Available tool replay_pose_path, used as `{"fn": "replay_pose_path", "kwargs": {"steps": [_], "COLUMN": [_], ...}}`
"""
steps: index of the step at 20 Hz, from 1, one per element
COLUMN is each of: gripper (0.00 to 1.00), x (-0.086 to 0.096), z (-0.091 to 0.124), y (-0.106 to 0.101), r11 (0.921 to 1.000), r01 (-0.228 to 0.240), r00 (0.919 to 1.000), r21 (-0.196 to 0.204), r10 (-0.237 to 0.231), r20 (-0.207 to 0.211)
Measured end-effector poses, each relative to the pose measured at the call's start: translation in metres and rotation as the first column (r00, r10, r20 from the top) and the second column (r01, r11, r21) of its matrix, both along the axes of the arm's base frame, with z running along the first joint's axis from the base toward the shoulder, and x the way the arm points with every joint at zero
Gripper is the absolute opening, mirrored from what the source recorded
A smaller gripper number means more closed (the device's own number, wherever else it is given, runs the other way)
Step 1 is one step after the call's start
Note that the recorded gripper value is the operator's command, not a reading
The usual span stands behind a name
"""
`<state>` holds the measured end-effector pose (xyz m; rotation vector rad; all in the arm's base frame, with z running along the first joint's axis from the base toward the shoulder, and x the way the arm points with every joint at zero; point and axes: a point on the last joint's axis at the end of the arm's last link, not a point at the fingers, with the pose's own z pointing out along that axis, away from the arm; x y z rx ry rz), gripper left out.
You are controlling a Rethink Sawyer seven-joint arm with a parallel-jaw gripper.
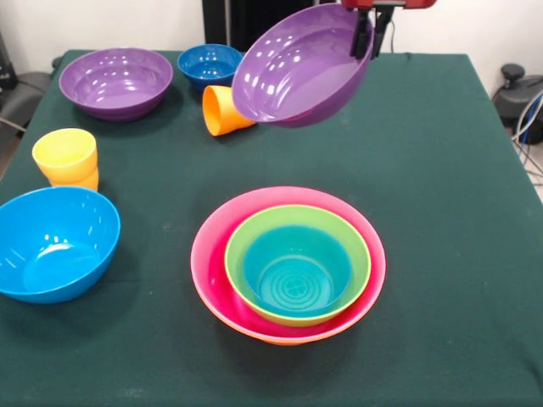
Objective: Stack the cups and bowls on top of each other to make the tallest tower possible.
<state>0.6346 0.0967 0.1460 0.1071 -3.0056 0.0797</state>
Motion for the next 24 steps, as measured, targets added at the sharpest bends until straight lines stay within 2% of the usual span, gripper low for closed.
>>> {"fn": "replay_pose_path", "kwargs": {"steps": [7,13,24], "gripper": [0.0,0.0,0.0], "x": [0.0,0.001,0.004], "z": [-0.013,-0.023,-0.027], "y": [0.002,0.002,0.0], "r11": [0.9998,0.9995,0.9989], "r01": [0.01,0.011,0.025], "r00": [0.9999,0.9998,0.9983], "r21": [0.019,0.029,0.04], "r10": [-0.01,-0.011,-0.027], "r20": [-0.003,0.015,0.053]}}
